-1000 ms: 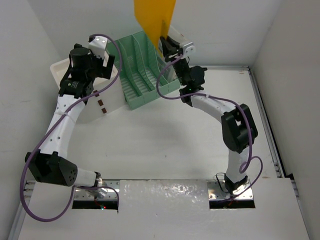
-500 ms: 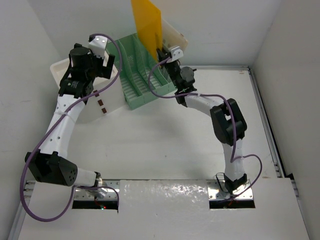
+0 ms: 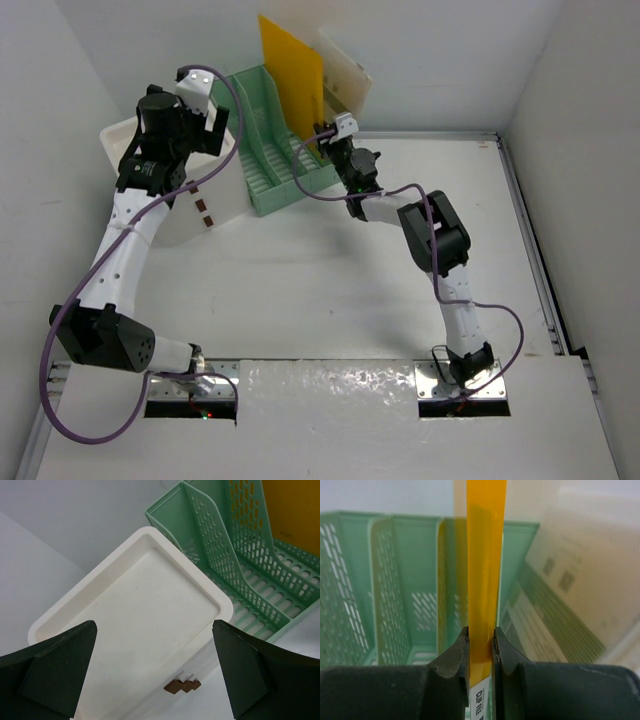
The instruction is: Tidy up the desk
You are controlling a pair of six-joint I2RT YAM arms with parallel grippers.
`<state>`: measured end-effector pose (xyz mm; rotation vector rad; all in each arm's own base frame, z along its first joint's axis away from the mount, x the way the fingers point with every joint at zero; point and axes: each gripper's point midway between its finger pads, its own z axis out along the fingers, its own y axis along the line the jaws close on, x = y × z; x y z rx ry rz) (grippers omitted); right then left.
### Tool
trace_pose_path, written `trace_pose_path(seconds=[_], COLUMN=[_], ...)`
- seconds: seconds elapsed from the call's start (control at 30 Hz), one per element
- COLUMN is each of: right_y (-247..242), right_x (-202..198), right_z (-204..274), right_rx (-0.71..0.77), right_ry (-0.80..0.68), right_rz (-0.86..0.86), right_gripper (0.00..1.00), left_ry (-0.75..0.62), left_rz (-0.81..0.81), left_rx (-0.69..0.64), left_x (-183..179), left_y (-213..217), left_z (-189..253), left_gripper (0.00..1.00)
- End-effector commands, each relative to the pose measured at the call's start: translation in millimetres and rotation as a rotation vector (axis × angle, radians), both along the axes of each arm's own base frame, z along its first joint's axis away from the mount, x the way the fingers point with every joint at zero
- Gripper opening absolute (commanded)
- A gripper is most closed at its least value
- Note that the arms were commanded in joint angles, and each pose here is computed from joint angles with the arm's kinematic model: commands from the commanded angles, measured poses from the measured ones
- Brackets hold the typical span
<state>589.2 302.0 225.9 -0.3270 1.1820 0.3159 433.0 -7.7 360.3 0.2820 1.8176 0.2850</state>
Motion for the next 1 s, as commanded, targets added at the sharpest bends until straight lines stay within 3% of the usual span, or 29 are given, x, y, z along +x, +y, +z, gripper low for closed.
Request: trace_pose_path(seconds=[0.0, 0.1, 0.2, 0.23, 0.33, 0.43, 0.47, 0.5, 0.6, 0.73, 0.77, 0.83, 0.87, 0.97], right_y=[-4, 0, 0, -1, -8, -16, -19, -26, -51, -89, -98, -126, -141, -191], right_x=[6, 4, -1, -4, -16, -32, -37, -49, -85, -117, -122, -133, -148, -182], right_z=[35, 23, 21, 15, 24, 38, 43, 70, 89, 100, 58, 47, 8, -47], right_rx=[0.085, 0.069, 0.073, 0.069, 0.073, 0.088, 0.112, 0.137, 0.161, 0.098, -0.017, -0.092, -0.178, -0.167], right_ry=[-0.076, -0.061, -0.055, -0.043, -0.047, -0.041, -0.029, -0.059, -0.025, 0.136, 0.317, 0.444, 0.6, 0.822], right_rz=[0.011, 0.039, 0.05, 0.052, 0.05, 0.053, 0.056, 0.052, 0.023, -0.08, -0.125, -0.217, -0.257, -0.365], right_gripper=[0.0, 0.03, 0.23, 0.39, 0.45, 0.76, 0.95, 0.99, 0.99, 0.99, 0.99, 0.99, 0.99, 0.99], left_ry=[-0.083, -0.078, -0.079, -0.078, -0.076, -0.073, -0.073, -0.075, -0.071, -0.071, -0.073, -0.07, -0.078, -0.08], left_rz=[0.017, 0.014, 0.016, 0.013, 0.008, 0.009, 0.01, 0.009, 0.007, 0.011, 0.011, 0.018, 0.022, 0.032], left_rx=[-0.018, -0.014, -0.014, -0.014, -0.014, -0.015, -0.014, -0.015, -0.014, -0.011, -0.011, -0.009, -0.012, -0.017], left_x=[2, 2, 3, 3, 3, 3, 3, 3, 1, -6, -8, -10, -13, -20], left_y=[7, 7, 7, 7, 6, 6, 7, 6, 7, 9, 9, 11, 12, 14], left_z=[31, 28, 28, 28, 28, 27, 27, 28, 28, 31, 32, 32, 35, 35], left_gripper=[1.0, 1.0, 1.0, 1.0, 0.99, 0.99, 1.0, 0.99, 1.0, 1.0, 1.0, 1.0, 0.99, 1.0])
